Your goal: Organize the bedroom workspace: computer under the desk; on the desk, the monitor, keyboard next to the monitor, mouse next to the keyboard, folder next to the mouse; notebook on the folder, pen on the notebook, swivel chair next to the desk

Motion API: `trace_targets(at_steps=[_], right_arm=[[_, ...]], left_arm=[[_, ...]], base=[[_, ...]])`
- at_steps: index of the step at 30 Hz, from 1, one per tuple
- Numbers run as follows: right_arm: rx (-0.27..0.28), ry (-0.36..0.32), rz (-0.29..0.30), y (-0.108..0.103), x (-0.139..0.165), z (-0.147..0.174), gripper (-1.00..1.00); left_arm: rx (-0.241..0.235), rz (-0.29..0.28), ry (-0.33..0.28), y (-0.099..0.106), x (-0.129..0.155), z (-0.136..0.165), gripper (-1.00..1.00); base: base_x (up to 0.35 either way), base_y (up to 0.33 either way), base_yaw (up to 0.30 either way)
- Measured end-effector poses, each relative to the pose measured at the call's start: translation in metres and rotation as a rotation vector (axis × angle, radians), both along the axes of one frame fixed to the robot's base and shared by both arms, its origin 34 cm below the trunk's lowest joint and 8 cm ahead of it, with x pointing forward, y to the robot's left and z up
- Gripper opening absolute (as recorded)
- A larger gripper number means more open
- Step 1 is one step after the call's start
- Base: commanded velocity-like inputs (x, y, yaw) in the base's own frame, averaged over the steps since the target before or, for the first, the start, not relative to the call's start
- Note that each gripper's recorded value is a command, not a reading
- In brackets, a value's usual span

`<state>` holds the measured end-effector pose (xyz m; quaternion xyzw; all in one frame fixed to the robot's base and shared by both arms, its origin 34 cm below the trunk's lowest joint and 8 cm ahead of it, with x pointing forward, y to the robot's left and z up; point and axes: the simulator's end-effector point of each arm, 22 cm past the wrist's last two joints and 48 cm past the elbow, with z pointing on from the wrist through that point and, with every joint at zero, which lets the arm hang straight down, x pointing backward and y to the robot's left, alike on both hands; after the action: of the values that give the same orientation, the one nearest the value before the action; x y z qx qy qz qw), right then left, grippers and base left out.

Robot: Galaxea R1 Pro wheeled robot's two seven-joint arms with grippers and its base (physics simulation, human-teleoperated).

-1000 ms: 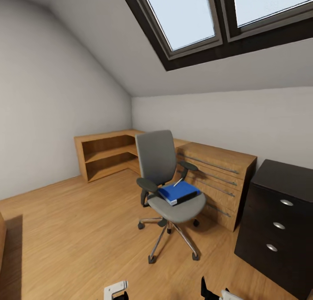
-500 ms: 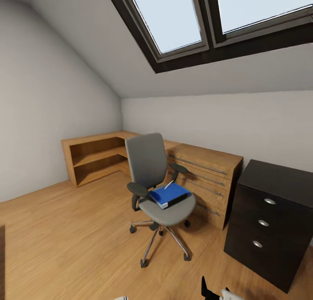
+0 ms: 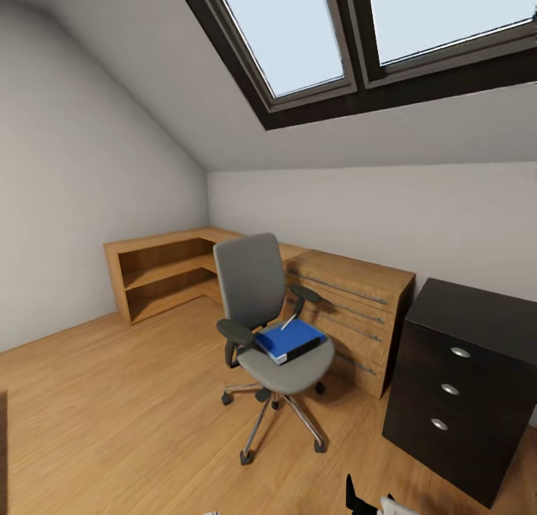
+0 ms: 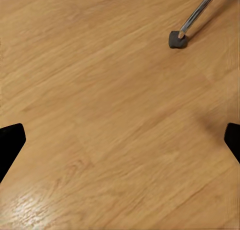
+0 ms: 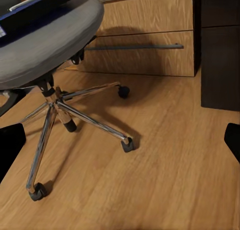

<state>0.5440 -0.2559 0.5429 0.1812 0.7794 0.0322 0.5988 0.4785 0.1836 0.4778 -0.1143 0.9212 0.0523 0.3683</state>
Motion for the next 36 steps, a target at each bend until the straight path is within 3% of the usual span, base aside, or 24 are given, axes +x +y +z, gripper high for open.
trace_targets(at_steps=[25,36], right_arm=[[-0.002,0.0,0.003,0.0,0.006,0.048,1.0],[-0.01,-0.001,0.024,0.004,0.007,0.049,1.0]], left_arm=[[0.011,-0.006,0.047,0.003,-0.01,0.033,1.0],[0.011,-0.008,0.041,0.002,-0.01,0.034,1.0]], base=[[0.0,0.0,-0.263],[0.0,0.0,-0.299]])
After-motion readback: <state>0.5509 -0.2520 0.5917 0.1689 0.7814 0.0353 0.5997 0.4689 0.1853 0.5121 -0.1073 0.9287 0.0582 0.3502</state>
